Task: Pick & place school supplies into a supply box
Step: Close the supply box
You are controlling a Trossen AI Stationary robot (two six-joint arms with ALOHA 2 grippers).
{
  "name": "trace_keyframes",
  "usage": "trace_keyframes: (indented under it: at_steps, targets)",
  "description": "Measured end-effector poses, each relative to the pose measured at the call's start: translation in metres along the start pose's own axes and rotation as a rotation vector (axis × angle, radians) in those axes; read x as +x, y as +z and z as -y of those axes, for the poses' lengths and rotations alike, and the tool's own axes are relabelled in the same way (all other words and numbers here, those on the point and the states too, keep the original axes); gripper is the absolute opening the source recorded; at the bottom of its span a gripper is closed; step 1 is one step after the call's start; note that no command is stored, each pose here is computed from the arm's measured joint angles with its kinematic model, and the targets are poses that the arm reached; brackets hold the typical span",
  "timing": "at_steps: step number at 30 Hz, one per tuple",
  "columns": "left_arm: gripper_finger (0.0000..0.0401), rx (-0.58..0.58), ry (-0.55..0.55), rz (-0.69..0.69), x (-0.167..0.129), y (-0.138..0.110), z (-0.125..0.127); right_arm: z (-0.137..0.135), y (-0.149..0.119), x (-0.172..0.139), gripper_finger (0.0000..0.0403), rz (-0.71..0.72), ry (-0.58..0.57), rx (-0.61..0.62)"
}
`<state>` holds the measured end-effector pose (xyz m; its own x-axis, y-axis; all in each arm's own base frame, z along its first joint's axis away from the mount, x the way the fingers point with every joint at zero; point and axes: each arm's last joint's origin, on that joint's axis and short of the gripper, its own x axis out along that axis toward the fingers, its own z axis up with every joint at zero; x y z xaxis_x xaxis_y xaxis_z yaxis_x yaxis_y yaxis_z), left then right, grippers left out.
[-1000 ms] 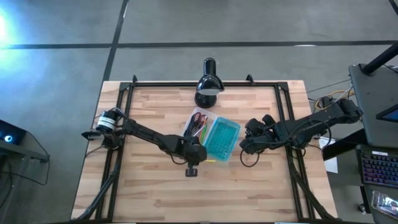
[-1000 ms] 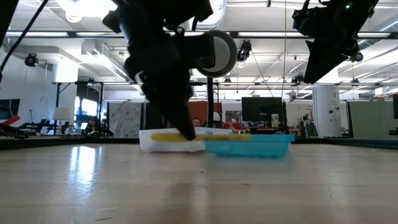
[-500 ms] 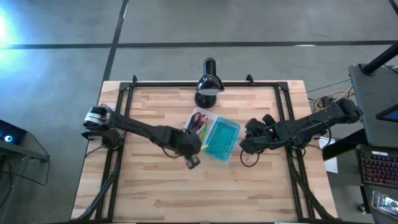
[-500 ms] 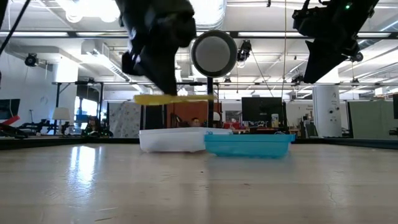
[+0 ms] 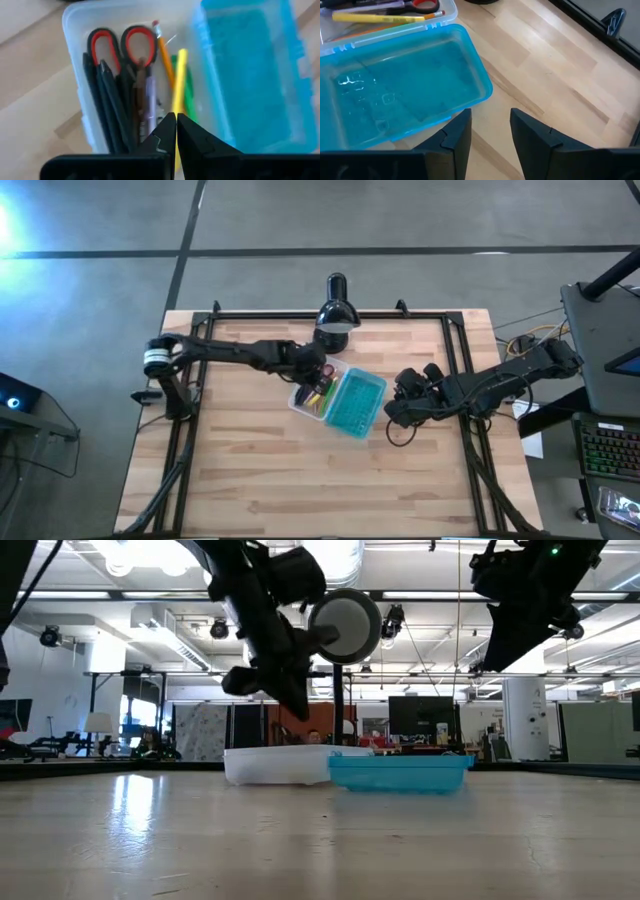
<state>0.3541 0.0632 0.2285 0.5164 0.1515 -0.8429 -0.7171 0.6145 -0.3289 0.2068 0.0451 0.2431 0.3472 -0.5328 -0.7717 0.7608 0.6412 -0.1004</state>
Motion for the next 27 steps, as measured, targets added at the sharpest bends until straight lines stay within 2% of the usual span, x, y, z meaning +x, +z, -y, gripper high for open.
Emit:
trace_keyframes:
  at_steps: [4,8,10,13,17,19,23,27]
  targets:
    - [0.0001,0.05,0.001,-0.01,0.003,-0.002,0.0,0.0,-0.001,0.0,0.0123,-0.005,0.0,0.03]
    - [0.0,0.138,0.004,-0.025,-0.007,-0.007,0.002,0.0,-0.001,0.0,0.0127,-0.016,0.003,0.006]
    - [0.0,0.165,0.034,-0.038,-0.017,-0.009,-0.001,0.001,-0.003,0.0,0.0129,-0.058,0.015,-0.003]
    - [0.0,0.163,0.121,-0.051,-0.026,-0.017,-0.013,0.006,-0.008,-0.001,0.0128,-0.157,-0.015,0.072]
    - [0.0,0.075,0.222,0.014,-0.033,-0.024,-0.033,0.015,-0.017,-0.002,0.0112,-0.241,-0.106,0.271]
    - [0.0,0.021,0.253,0.037,-0.032,-0.029,-0.046,0.015,-0.021,0.0,0.0101,-0.291,-0.093,0.367]
    - [0.0,-0.105,0.27,0.04,-0.019,-0.039,-0.075,0.003,-0.036,0.02,0.0078,-0.351,0.054,0.49]
    - [0.0,-0.224,0.215,0.04,-0.004,-0.045,-0.097,-0.008,-0.052,0.045,0.0065,-0.333,0.218,0.632]
